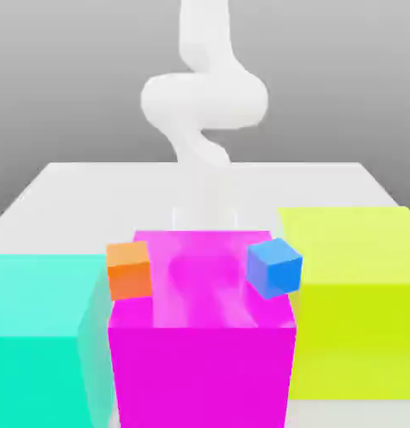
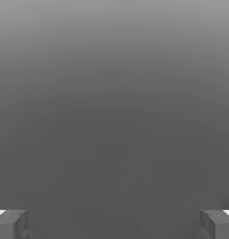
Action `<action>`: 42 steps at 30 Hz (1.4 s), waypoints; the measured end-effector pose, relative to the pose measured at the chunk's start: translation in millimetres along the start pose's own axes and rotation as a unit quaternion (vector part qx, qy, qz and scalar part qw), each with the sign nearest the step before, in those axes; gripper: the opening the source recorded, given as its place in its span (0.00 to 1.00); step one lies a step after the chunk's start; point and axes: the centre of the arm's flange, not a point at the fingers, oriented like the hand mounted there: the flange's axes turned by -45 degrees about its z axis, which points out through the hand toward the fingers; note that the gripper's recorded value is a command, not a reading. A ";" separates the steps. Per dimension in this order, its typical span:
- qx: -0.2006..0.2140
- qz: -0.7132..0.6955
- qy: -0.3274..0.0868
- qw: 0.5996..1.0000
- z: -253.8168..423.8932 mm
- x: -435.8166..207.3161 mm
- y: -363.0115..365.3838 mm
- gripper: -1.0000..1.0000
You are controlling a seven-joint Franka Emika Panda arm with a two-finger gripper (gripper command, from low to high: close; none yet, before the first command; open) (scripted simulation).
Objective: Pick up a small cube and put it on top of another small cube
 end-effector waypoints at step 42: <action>-0.092 0.177 -0.369 0.908 292.5 -453.3 347.0 0.00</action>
